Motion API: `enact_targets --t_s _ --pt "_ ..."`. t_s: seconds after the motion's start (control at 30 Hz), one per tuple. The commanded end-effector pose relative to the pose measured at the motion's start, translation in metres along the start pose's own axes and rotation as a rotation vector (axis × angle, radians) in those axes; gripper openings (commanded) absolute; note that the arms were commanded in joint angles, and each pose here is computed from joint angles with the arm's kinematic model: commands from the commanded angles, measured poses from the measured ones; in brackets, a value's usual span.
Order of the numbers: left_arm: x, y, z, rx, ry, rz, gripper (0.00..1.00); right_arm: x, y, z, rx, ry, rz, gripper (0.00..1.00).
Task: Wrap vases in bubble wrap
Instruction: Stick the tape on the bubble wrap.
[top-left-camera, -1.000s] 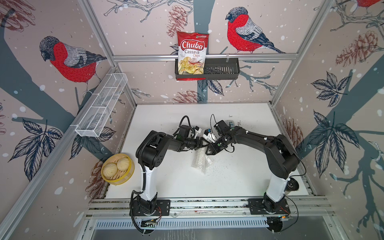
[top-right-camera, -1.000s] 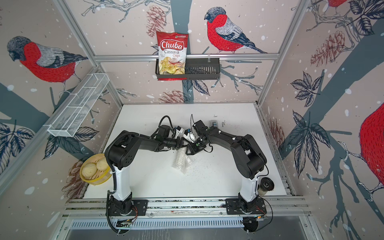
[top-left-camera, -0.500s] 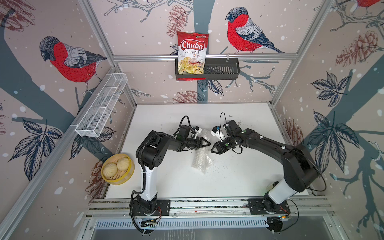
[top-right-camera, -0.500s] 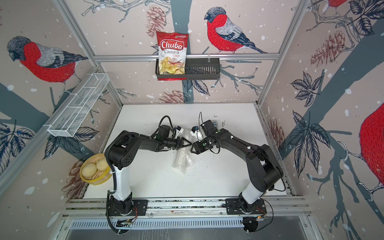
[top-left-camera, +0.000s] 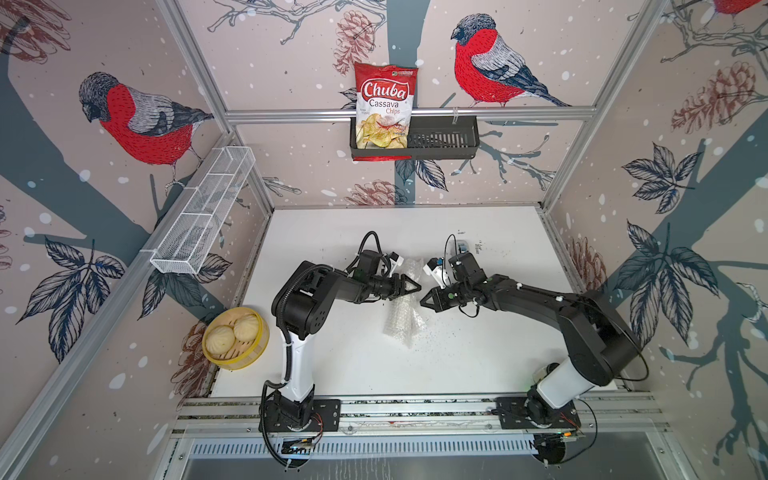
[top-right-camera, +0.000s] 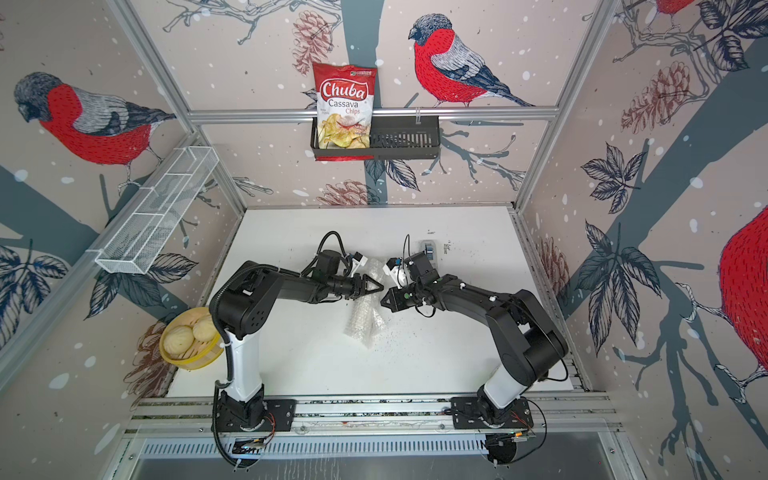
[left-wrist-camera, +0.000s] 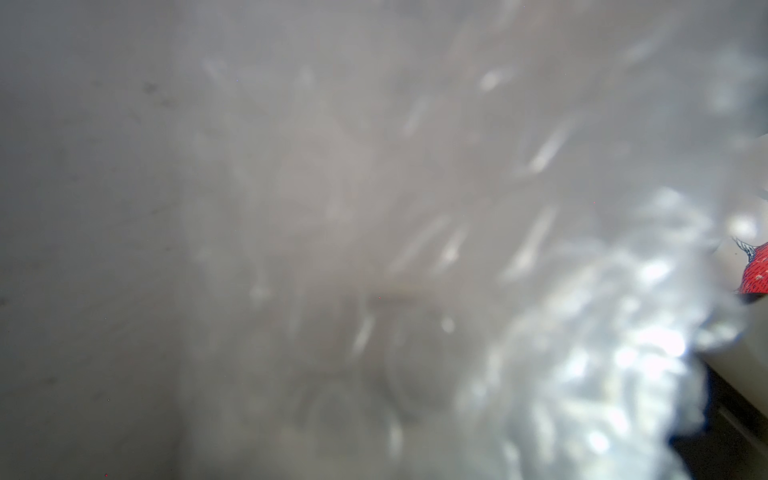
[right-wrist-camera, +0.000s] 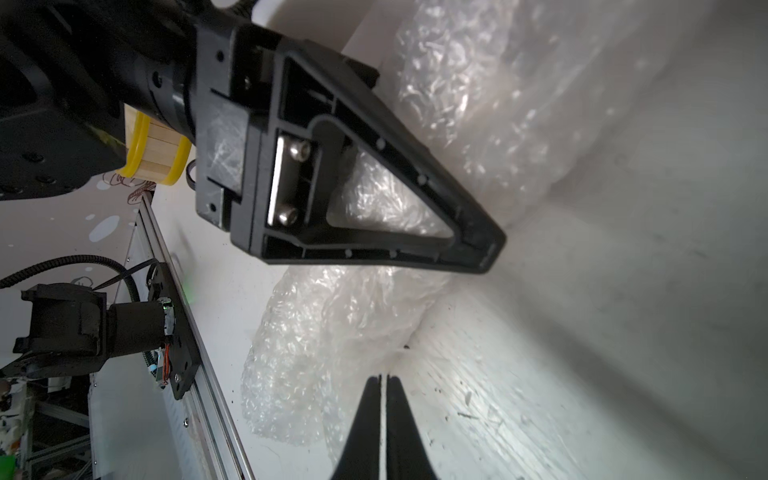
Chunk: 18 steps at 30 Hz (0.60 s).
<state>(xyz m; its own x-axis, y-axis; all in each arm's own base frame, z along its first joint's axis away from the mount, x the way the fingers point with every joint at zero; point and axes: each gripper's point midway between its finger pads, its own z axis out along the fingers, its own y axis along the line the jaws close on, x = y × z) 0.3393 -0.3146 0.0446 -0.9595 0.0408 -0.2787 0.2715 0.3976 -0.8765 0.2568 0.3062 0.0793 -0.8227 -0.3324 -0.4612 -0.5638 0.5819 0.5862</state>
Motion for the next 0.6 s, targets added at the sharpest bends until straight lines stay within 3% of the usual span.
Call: enact_targets --t_s 0.0,0.3,0.57 --pt "0.003 0.016 0.001 -0.074 -0.007 0.022 0.25 -0.009 0.008 0.01 -0.032 -0.011 -0.021 0.07" --pt "0.003 0.013 0.001 -0.059 -0.01 0.02 0.25 -0.018 0.012 0.03 -0.051 -0.009 -0.023 0.05" --pt "0.003 0.008 0.001 -0.029 -0.016 0.015 0.25 -0.002 -0.009 0.004 -0.008 -0.046 0.021 0.05"
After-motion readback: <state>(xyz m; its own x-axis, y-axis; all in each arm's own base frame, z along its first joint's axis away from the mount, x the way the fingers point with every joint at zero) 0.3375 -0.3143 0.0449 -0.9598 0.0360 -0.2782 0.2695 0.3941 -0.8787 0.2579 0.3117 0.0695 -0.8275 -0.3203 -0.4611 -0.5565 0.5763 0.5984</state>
